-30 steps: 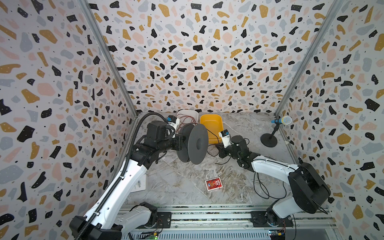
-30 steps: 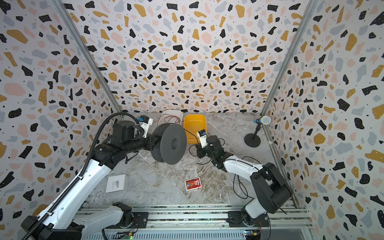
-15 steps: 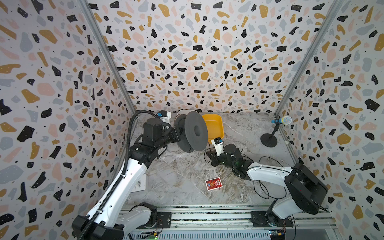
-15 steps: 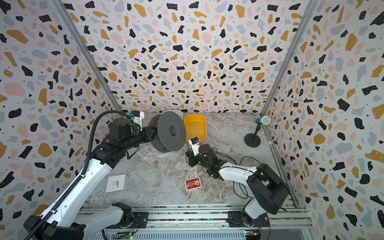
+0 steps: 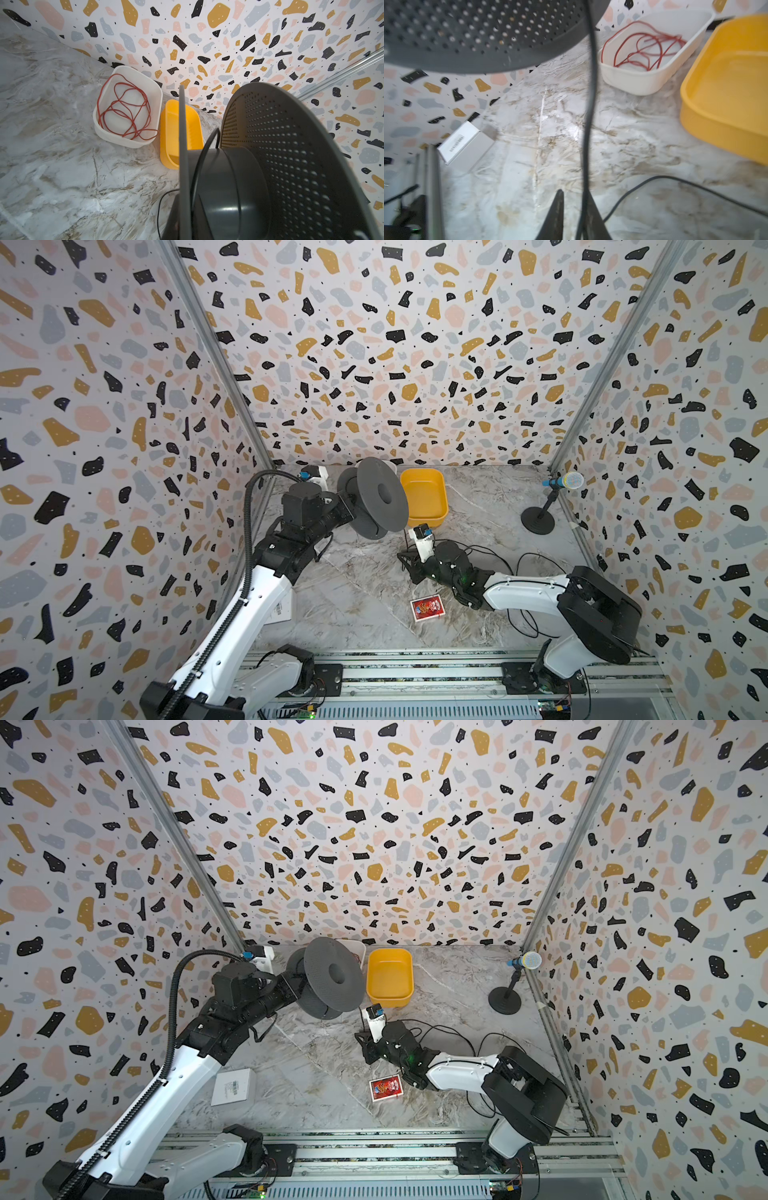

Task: Wrap the cables

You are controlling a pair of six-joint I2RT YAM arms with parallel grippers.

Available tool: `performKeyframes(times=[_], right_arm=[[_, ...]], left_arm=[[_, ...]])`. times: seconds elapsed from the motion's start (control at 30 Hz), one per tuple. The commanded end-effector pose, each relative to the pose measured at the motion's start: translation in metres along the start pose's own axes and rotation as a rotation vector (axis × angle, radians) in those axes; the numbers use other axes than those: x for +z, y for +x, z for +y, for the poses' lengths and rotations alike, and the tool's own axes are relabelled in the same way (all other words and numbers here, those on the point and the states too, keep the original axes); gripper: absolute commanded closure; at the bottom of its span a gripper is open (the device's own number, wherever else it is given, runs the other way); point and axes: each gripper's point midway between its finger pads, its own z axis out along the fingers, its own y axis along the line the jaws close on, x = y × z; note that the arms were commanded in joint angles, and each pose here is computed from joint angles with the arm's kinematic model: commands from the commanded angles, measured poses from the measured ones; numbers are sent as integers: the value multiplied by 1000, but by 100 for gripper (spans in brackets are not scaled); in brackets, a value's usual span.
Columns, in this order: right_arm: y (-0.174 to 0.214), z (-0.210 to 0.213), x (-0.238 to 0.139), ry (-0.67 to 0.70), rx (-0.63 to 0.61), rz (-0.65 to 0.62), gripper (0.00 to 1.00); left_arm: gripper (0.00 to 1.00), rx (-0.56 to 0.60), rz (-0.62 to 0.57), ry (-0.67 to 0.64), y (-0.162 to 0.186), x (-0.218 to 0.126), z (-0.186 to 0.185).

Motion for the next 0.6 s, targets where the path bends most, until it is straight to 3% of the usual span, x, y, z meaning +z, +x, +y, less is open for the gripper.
performKeyframes(times=[0.0, 0.2, 0.43, 0.57], right_arm=[[-27, 4, 1, -23, -60, -80, 67], [-39, -1, -2, -75, -114, -88, 49], [-41, -24, -19, 1, -191, -100, 15], [-38, -37, -22, 61, -249, -118, 9]], left_arm=[[100, 56, -186, 119, -56, -44, -47], [100, 125, -182, 112, -65, -62, -59], [100, 146, -174, 124, -68, -70, -67], [100, 157, -182, 115, -71, -74, -67]])
